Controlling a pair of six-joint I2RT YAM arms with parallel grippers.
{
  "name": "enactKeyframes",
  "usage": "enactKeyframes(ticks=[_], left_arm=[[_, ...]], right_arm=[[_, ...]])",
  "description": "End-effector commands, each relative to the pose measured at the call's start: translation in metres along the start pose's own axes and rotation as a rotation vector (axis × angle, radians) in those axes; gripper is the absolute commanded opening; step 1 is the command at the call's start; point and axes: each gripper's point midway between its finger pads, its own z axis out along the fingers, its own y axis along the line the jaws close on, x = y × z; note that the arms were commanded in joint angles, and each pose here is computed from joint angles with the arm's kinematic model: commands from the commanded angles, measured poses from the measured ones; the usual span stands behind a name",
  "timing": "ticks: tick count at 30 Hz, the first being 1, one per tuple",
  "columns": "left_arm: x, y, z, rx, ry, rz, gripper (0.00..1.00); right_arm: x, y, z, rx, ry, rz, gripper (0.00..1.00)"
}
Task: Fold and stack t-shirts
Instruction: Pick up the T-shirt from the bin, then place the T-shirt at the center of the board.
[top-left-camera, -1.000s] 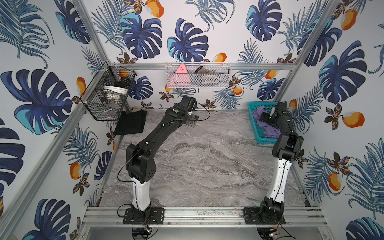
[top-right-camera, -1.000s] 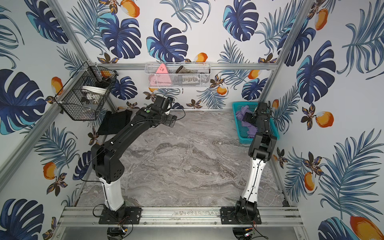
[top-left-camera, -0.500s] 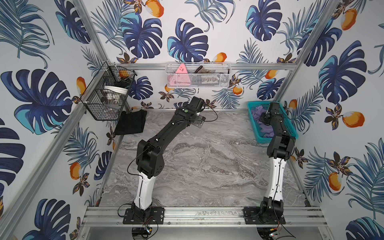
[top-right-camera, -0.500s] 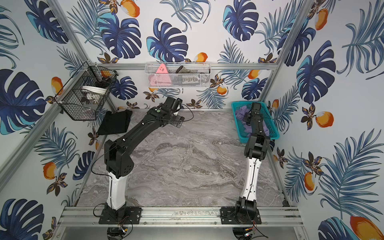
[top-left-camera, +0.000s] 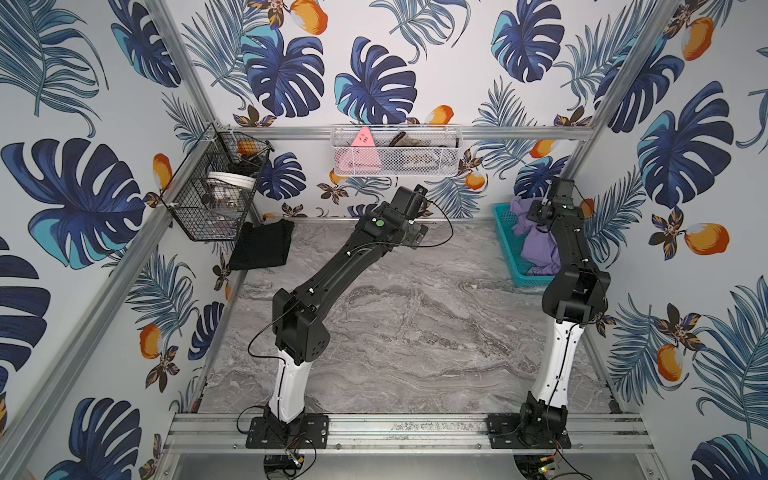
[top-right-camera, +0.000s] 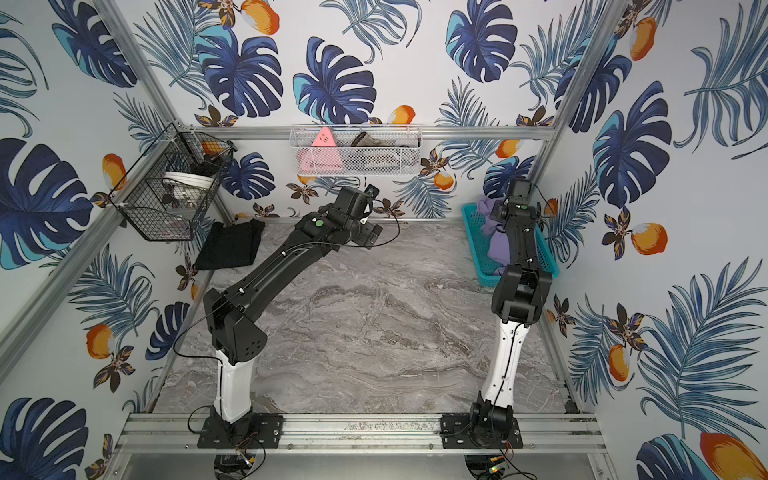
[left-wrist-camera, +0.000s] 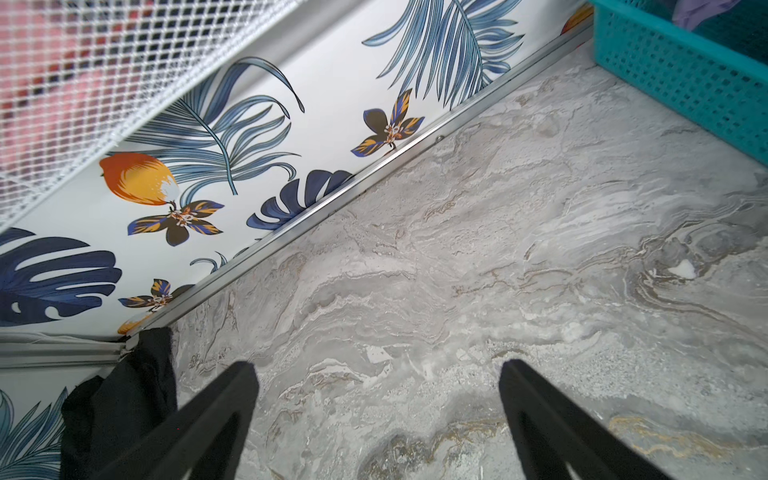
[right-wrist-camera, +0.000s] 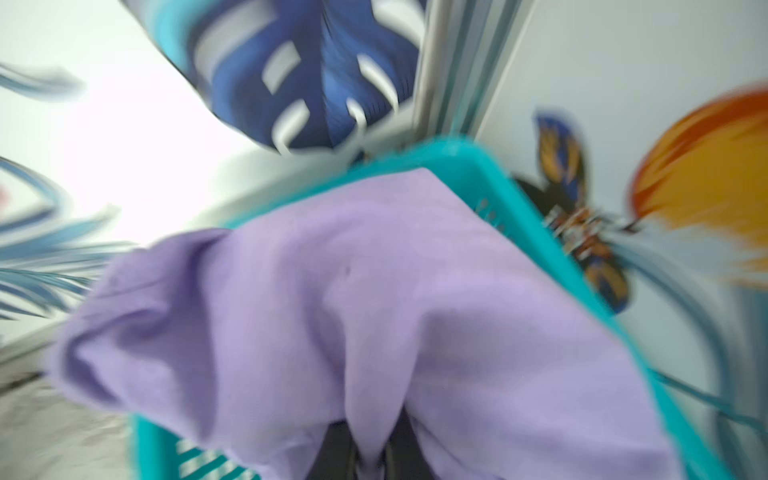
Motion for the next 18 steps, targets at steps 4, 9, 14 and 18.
enactKeyframes(ticks=[4, 9, 14, 18], left_arm=[[-0.003, 0.025, -0.026, -0.091, -0.040, -0.003, 0.99], [-0.003, 0.049, -0.051, -0.174, -0.072, -0.020, 0.99], [0.003, 0.084, -0.075, -0.262, -0.083, -0.070, 0.99], [0.011, 0.127, -0.096, -0.325, -0.087, -0.153, 0.99]], right_arm=[[-0.141, 0.055, -0.180, -0.012, -0.452, -0.115, 0.00], [-0.181, 0.111, -0.279, -0.102, -0.658, -0.149, 0.00], [-0.165, 0.169, -0.344, -0.329, -0.680, -0.169, 0.00], [-0.131, 0.198, -0.370, -0.547, -0.579, -0.146, 0.00]])
